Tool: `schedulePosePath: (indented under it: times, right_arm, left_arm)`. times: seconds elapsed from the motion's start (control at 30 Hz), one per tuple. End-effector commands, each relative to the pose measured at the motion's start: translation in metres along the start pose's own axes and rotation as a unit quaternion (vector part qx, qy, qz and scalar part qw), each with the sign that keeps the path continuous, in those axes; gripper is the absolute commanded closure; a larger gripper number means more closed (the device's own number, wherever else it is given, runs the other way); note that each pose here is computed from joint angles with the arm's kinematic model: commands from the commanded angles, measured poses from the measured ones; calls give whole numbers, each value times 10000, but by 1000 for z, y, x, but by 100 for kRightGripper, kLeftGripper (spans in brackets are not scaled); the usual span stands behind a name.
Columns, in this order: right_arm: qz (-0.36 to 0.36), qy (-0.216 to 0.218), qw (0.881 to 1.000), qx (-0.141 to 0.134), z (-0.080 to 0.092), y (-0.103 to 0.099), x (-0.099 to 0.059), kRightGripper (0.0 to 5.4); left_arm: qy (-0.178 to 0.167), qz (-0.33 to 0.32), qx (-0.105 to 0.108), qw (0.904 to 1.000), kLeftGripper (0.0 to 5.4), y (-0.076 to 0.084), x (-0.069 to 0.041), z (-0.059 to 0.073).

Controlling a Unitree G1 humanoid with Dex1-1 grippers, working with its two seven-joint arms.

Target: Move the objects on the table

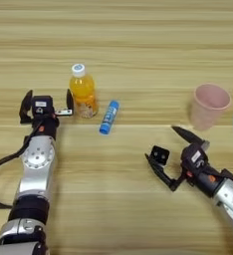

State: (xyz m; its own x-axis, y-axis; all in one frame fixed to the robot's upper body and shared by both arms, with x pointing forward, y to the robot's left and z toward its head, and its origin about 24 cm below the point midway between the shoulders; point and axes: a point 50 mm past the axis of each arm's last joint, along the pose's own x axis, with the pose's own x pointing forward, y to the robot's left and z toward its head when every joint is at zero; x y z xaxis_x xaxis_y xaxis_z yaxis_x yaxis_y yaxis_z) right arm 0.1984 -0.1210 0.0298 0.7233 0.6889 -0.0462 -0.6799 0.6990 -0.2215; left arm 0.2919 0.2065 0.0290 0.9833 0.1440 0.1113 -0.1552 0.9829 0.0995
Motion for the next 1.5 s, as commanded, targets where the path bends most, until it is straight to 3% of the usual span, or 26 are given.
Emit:
schedulePosePath:
  times: [0.03,0.17,0.5,0.87,1.13,1.5]
  right_arm:
    - [210,314,9993,-18,-12,2,5,0]
    - [375,433,9983,59,-18,8,8,0]
    - [387,834,9936,651,-33,8,9,0]
    - [522,1528,9770,1394,-48,10,3,152]
    - [596,1553,9759,1412,-47,11,3,246]
    - [738,1318,9802,1281,-40,13,2,257]
  left_arm:
    - [88,71,62,9999,2,2,0,-2]
    - [104,89,54,9999,2,2,-1,-2]
    - [109,70,38,9999,2,2,-1,-2]
    - [103,65,29,9999,0,0,-1,-2]
    - [104,65,33,9999,0,0,-1,-2]
    - [105,69,38,9999,0,0,-1,-3]
